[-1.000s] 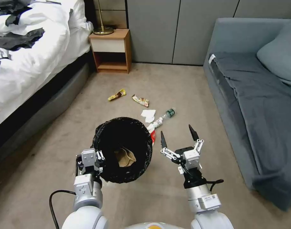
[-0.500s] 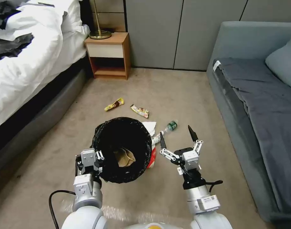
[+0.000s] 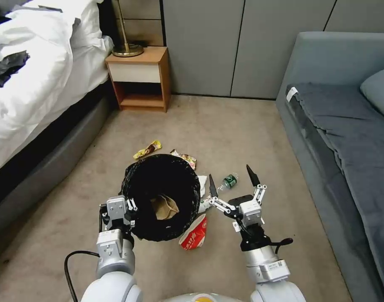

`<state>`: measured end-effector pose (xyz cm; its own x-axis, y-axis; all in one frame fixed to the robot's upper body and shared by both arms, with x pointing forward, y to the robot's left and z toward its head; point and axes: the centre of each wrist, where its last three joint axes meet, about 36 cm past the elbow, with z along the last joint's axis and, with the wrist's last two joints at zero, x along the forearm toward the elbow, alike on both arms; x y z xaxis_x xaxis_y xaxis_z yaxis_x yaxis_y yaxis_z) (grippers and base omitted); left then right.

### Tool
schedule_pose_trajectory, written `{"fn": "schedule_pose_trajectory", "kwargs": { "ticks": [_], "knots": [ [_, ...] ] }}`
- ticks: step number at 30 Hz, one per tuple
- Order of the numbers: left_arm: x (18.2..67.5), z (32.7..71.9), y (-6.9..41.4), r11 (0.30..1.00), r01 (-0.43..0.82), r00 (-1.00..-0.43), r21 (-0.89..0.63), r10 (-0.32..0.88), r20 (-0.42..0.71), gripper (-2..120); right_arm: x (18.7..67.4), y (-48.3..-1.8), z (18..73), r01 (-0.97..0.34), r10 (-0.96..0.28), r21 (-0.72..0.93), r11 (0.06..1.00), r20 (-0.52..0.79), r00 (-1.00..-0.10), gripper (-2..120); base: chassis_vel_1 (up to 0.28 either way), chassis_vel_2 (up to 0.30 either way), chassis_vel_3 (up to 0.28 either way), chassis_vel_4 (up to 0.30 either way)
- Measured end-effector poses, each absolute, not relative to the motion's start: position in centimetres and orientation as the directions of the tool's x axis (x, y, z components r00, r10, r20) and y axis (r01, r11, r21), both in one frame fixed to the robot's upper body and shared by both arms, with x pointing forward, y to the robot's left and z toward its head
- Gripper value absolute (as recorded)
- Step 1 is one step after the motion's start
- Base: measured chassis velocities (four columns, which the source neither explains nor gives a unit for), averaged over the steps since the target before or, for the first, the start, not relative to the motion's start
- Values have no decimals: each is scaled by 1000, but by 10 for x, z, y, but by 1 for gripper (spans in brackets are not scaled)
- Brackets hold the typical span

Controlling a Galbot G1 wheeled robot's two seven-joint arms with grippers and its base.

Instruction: Pick up the trash bin, then pick up the garbage from the floor and place it into the trash bin.

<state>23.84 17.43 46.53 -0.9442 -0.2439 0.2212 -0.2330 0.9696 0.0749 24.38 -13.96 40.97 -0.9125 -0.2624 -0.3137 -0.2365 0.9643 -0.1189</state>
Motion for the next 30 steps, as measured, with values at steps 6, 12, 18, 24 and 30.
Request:
{"fn": "schedule_pose_trajectory", "kwargs": {
  "ticks": [6, 12, 18, 24, 30],
  "knots": [
    [238, 466, 174, 970, -233, -945, 68, -243, 218, 1, 244, -140, 410, -236, -264, -127, 964, -318, -911, 100, 0, 0, 0, 0],
    [238, 467, 174, 970, -233, -945, 65, -242, 218, 1, 244, -140, 410, -235, -264, -128, 964, -318, -911, 100, 0, 0, 0, 0],
    [238, 467, 174, 970, -232, -946, 64, -241, 218, 1, 244, -140, 410, -234, -263, -129, 964, -318, -911, 100, 0, 0, 0, 0],
    [238, 467, 174, 971, -231, -946, 65, -240, 218, 1, 244, -140, 411, -232, -263, -130, 964, -320, -910, 100, 29, 28, 20, 36],
    [237, 468, 175, 971, -229, -947, 66, -238, 217, 1, 248, -141, 416, -226, -257, -130, 965, -328, -909, 100, 55, 76, 66, 84]
  ]
}}
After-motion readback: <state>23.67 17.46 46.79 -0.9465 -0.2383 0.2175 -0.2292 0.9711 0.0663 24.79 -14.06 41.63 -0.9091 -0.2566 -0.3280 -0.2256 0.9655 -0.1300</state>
